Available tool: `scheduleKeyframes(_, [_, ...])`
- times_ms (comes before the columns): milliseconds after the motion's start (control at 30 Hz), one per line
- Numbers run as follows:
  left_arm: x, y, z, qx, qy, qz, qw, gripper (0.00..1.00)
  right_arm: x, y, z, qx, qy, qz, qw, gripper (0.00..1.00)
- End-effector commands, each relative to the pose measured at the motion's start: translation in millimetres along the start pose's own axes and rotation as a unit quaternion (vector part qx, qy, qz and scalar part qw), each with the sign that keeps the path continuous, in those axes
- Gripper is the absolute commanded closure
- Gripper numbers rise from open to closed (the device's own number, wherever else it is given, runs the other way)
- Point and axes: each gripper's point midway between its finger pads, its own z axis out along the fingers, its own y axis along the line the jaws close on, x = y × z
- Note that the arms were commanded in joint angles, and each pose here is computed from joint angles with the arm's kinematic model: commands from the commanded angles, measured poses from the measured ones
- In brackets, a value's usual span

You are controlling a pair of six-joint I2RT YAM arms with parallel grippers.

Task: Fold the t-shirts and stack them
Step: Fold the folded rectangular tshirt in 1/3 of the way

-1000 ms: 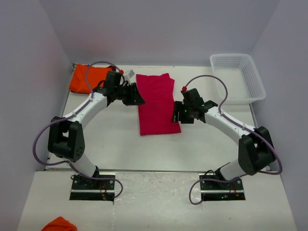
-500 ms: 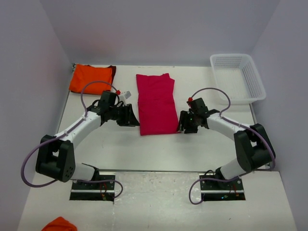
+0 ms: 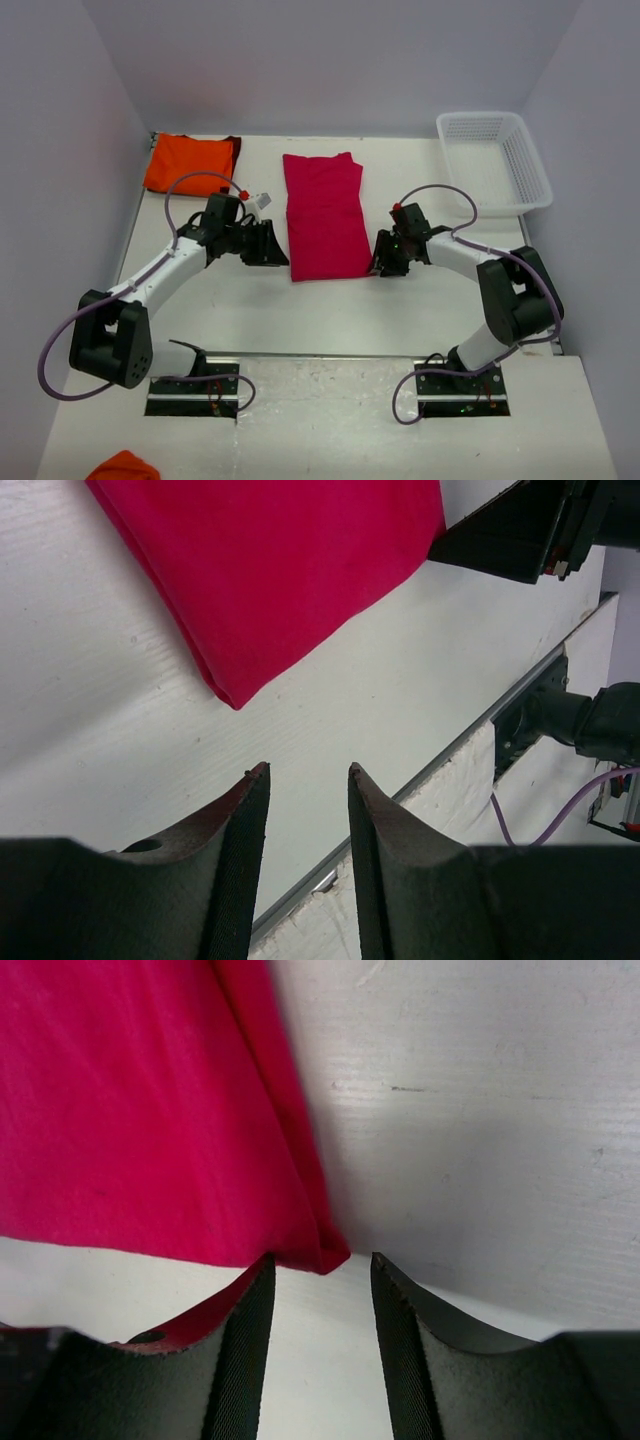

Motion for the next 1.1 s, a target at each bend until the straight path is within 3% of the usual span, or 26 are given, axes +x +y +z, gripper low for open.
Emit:
scheduleKeyframes(0, [-7.5, -9.2, -5.8, 0.015, -0.016, 0.016, 1.0, 0.61, -16.9, 5.2, 2.2, -0.003, -0.022, 0.011, 1.0, 0.56])
scheduleKeyframes(367, [-1.2, -2.6, -3.1, 0.008, -0.008, 0.018, 1.0, 0.6, -13.1, -5.4, 4.4, 0.013, -0.025, 0.033, 0.999, 0.74])
scheduleKeyframes(467, [2.8, -1.4, -3.1, 0.006, -0.006, 0.008, 1.0, 0.6, -8.6, -6.0, 5.9, 0.009, -0.024, 0.038, 0.999, 0.86])
scheduleKeyframes(500, [5.3, 0.7, -2.7, 0.003, -0.006, 0.002, 1.0, 0.59, -6.1, -6.3, 7.1, 0.006, -0.022, 0.04, 0.999, 0.99])
scheduleKeyframes(767, [15.5, 13.9, -6.3, -0.029, -0.036, -0.033, 0.998, 0.5, -2.6, -3.7, 14.5, -0.017, -0.034, 0.054, 0.998, 1.0])
scheduleKeyframes(867, [27.7, 19.9, 0.1, -0.028, -0.021, -0.049, 0.998, 0.49, -4.7, -6.0, 15.8, -0.009, -0.048, 0.044, 0.998, 1.0])
scheduleKeyframes(1067, [27.8, 41.6, 13.3, -0.082, -0.055, -0.054, 0.994, 0.5, -0.5, -2.5, 17.6, 0.011, -0.058, 0.016, 0.998, 1.0])
